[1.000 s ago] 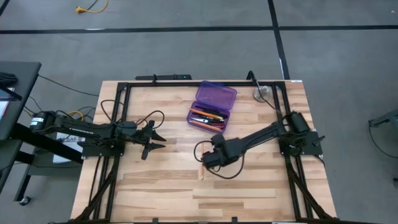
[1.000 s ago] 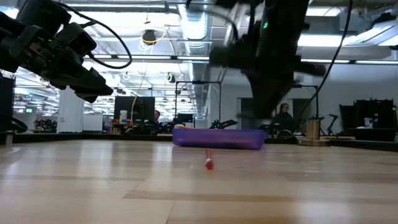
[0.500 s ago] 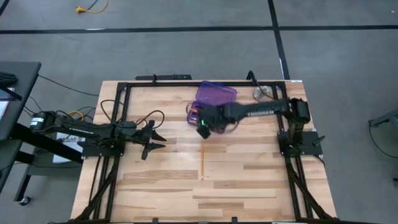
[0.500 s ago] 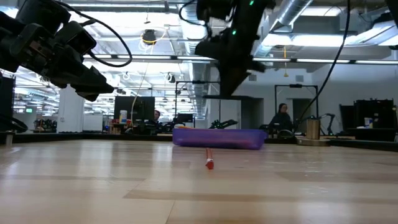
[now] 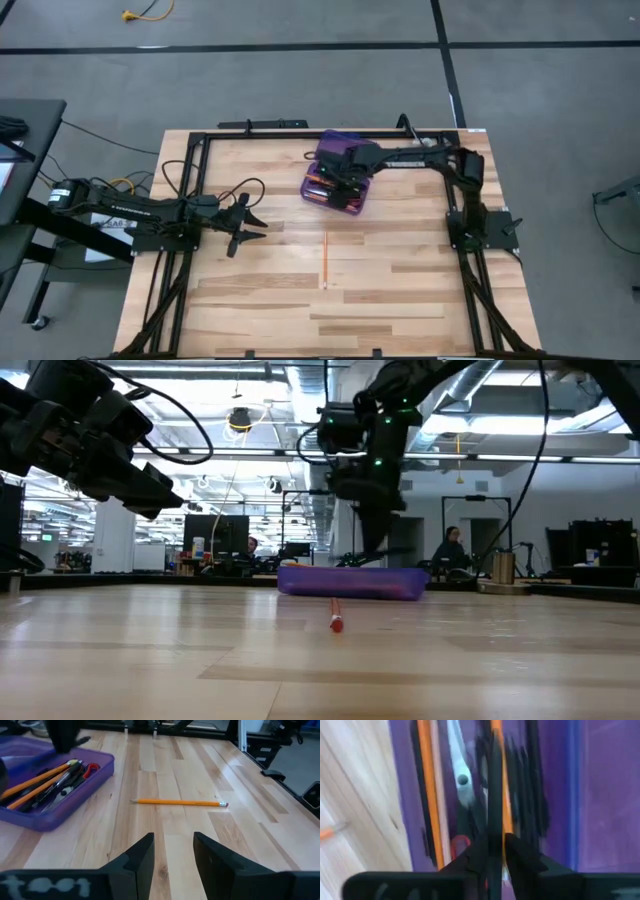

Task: Pick & place school supplies into a supply box
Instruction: Put the black pen into the violet supply box, then put the orange pencil into the violet supply box

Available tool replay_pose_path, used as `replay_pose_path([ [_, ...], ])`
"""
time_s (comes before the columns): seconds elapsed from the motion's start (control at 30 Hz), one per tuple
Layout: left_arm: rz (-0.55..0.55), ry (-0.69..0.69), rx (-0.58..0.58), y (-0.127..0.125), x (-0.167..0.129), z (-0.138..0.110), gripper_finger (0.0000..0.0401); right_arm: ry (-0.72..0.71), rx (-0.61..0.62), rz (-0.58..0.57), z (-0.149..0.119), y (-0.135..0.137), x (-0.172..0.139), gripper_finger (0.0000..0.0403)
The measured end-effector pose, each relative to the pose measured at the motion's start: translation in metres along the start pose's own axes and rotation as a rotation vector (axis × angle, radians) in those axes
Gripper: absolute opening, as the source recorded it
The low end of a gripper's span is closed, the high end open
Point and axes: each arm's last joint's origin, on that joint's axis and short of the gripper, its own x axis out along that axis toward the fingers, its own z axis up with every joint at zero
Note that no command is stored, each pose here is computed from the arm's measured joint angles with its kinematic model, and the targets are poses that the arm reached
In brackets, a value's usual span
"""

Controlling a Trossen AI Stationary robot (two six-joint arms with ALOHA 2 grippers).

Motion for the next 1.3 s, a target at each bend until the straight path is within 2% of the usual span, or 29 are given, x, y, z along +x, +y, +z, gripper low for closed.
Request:
replay_pose_path([
  [0.3, -0.014, -0.017, 0.0, -0.001, 0.0, 0.002, 0.0124, -0.005, -0.057, -0.002, 0.001, 0.013, 0.007, 0.0157],
  [0.53, 0.068, -0.09, -0.079, -0.007, 0.001, 0.013, 0.0124, -0.042, -0.074, -0.098, -0.006, 0.006, -0.028, 0.0217],
  [0.63, 0.145, -0.104, -0.095, -0.014, 0.005, 0.021, 0.0124, -0.099, -0.054, -0.166, -0.009, 0.002, -0.05, 0.0226],
  [0.77, 0.264, -0.107, -0.114, -0.025, 0.017, 0.035, 0.0124, -0.155, 0.045, -0.277, -0.017, -0.006, -0.078, 0.0229],
  [1.0, 0.468, -0.078, -0.203, -0.043, 0.06, 0.054, 0.0124, -0.269, 0.184, -0.494, -0.037, -0.019, -0.126, 0.023],
  [1.3, 0.643, -0.083, -0.398, -0.064, 0.14, 0.058, 0.012, -0.374, 0.213, -0.519, -0.058, -0.036, -0.169, 0.023],
])
